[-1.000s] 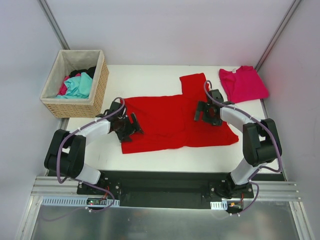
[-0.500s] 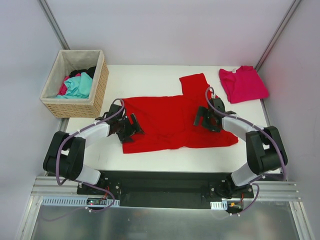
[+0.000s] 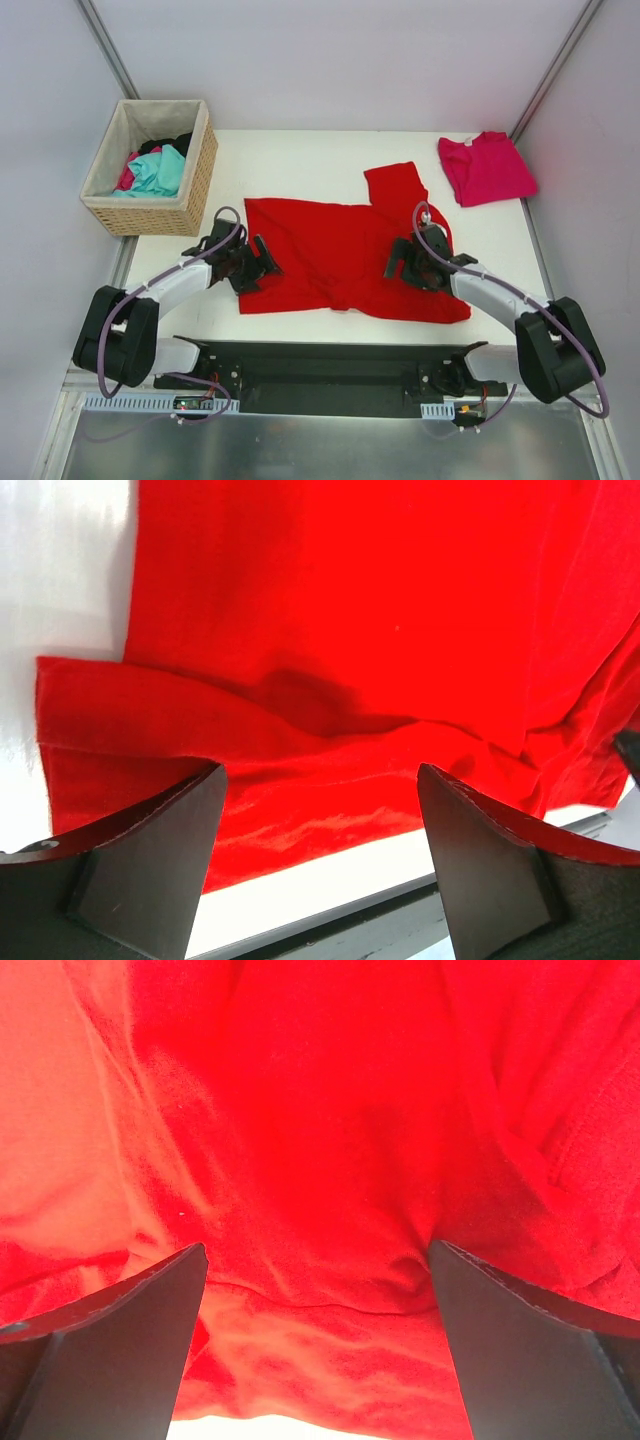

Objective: Fold and stack the t-shirts

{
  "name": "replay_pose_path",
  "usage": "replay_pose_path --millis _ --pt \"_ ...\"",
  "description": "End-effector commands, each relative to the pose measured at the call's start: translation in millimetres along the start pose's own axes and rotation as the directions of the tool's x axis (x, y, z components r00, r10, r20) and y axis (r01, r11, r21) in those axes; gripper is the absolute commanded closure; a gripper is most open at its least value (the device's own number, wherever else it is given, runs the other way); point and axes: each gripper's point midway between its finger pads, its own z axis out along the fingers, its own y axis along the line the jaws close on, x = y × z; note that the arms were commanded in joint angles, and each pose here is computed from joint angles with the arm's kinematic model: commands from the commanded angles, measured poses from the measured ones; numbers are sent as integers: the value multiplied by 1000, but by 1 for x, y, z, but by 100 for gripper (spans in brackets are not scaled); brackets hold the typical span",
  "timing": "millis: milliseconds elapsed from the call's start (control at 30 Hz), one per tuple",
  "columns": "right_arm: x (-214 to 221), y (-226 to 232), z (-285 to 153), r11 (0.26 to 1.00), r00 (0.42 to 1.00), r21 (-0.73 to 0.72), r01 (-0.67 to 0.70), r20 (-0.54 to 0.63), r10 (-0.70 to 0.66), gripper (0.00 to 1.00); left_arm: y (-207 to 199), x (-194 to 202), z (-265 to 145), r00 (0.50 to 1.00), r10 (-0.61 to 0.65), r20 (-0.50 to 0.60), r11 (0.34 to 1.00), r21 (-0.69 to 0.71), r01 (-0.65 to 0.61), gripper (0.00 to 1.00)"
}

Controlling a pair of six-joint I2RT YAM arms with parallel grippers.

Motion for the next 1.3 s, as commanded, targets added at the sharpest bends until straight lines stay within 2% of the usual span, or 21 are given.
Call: replay_pose_path --millis 0,300,500,767,967,1133,1267 --pt "54 -38 -13 991 989 131 -30 -140 48 2 45 27 -3 998 -48 -45 987 -158 40 21" --pt "77 -59 -33 983 985 176 -47 -154 75 2 66 42 -20 994 -108 -15 972 -213 102 21" --pt "85 -68 -41 981 987 185 -53 -142 80 2 86 42 -32 988 -141 57 948 -280 151 20" --pt "83 -70 -53 980 989 191 -50 -128 75 2 90 56 -35 981 -188 40 948 -254 191 20" --pt "66 -59 -54 985 993 173 -18 -108 37 2 60 45 -46 991 -128 46 981 -139 133 21" --pt "11 -23 -58 990 999 136 47 -31 -43 3 19 21 -62 995 -59 75 997 -52 63 20" --pt "-31 5 -52 987 995 125 100 6 -101 2 -22 -13 -74 993 15 117 1000 -9 -14 18"
